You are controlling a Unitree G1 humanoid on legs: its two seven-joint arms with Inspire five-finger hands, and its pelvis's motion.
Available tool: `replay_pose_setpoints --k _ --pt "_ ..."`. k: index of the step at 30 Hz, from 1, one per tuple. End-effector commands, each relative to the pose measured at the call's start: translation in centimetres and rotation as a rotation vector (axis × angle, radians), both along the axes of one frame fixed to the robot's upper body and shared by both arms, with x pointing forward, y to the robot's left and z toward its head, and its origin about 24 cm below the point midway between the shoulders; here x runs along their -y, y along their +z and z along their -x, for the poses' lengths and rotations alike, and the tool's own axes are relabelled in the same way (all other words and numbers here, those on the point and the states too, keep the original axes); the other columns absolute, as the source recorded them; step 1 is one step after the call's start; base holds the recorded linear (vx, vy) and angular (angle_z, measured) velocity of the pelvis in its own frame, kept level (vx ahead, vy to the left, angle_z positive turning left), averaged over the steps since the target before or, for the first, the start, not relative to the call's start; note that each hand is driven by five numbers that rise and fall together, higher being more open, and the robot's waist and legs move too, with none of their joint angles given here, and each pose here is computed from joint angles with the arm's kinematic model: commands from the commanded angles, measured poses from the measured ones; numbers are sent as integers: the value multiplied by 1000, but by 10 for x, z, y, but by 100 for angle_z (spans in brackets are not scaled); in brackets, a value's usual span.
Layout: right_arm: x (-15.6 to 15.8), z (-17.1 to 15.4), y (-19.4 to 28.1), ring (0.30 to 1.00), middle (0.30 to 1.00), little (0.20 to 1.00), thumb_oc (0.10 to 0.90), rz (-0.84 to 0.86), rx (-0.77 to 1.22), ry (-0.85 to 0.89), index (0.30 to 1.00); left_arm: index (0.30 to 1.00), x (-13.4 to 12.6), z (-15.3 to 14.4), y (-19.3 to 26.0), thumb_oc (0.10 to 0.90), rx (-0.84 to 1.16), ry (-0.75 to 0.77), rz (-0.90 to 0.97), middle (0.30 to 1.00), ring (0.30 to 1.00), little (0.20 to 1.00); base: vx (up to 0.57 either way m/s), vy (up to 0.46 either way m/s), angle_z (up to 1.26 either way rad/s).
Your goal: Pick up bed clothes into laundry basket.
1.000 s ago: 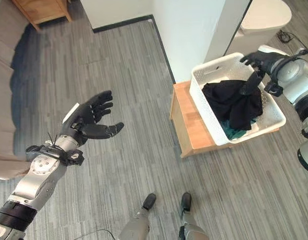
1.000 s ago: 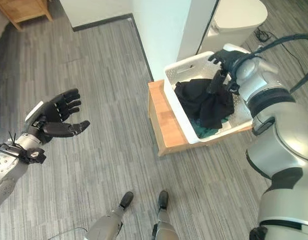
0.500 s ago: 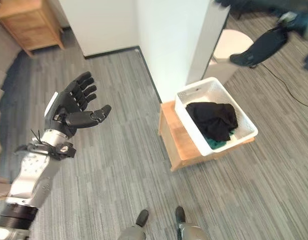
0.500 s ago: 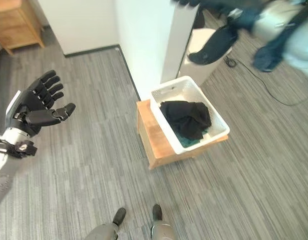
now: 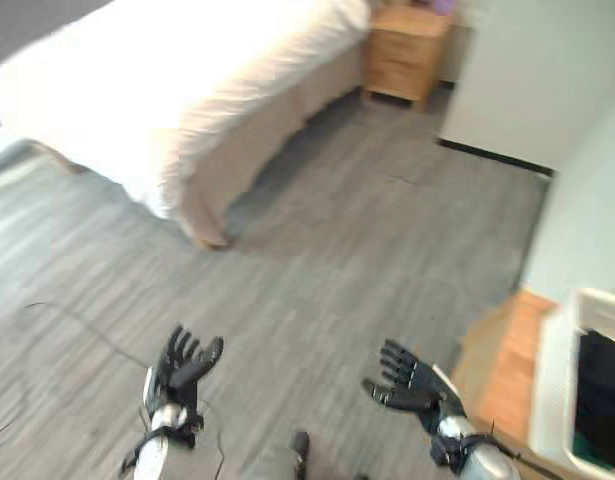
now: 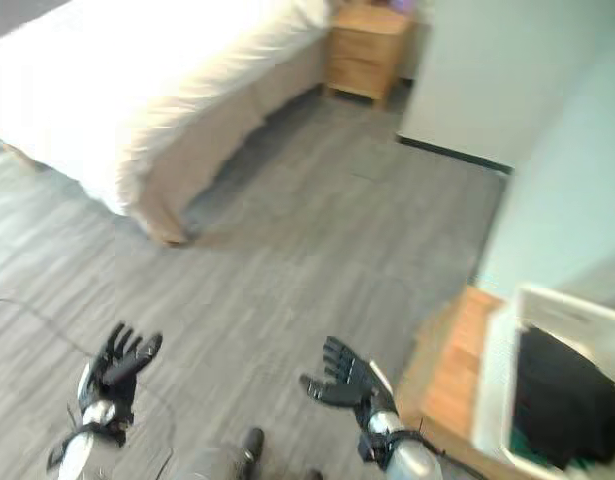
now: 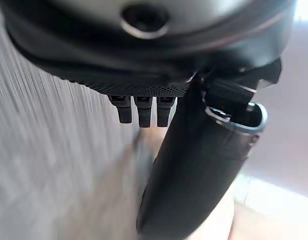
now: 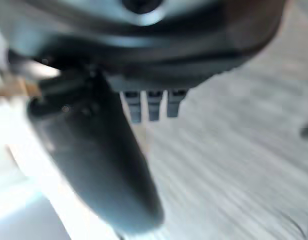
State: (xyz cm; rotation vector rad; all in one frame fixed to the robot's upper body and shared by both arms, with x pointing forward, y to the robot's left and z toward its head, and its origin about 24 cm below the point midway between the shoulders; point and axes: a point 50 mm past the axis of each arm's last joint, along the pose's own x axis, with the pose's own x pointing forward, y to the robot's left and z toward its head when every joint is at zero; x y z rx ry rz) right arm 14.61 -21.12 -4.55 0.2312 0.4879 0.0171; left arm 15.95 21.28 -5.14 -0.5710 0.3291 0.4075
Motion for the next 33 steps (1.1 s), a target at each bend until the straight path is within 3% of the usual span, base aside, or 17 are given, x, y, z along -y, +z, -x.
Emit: replay_pose_setpoints --k 1,5,9,12,17,19,21,23,26,29,33 --pt "-1 -53 55 900 900 900 800 -81 378 -37 900 900 -24 -15 42 800 226 -20 -113 900 900 900 -126 71 369" --pt "5 -46 39 900 900 900 800 -15 300 -79 900 900 -16 -2 23 800 104 -96 -157 900 900 900 -111 173 256" --pt "3 -51 39 900 900 900 800 -34 309 -126 900 900 -17 -4 22 800 85 -94 -157 900 900 900 -30 214 101" --pt "2 -49 31 900 900 900 800 -20 274 -135 900 900 -24 -7 25 800 68 -168 -260 900 900 900 -81 121 108" --pt "10 -35 -22 900 900 900 800 40 15 -167 900 900 -28 -6 6 800 -28 -218 -326 900 900 900 15 -16 58" --pt "21 -21 -54 900 900 900 800 125 -179 -185 900 900 -27 -2 -24 800 -190 -286 -377 900 900 900 16 -69 -6" --pt "35 3 -84 900 900 900 800 235 -417 -187 900 900 -22 18 -65 800 -437 -332 -361 900 900 900 55 -71 -9" --pt "35 33 -104 900 900 900 800 240 -599 -216 900 900 -12 43 -92 800 -617 -364 -319 900 900 900 86 -70 -9" --pt "37 84 -119 900 900 900 800 305 -843 -197 900 900 -6 99 -118 800 -930 -402 -255 900 900 900 76 -78 -4" --pt "33 109 -124 900 900 900 800 358 -951 -103 900 900 -4 139 -125 800 -1090 -364 -171 900 900 900 70 -62 2" --pt "26 125 -126 900 900 900 800 324 -960 -98 900 900 -1 157 -125 800 -1119 -396 -157 900 900 900 64 -65 1"
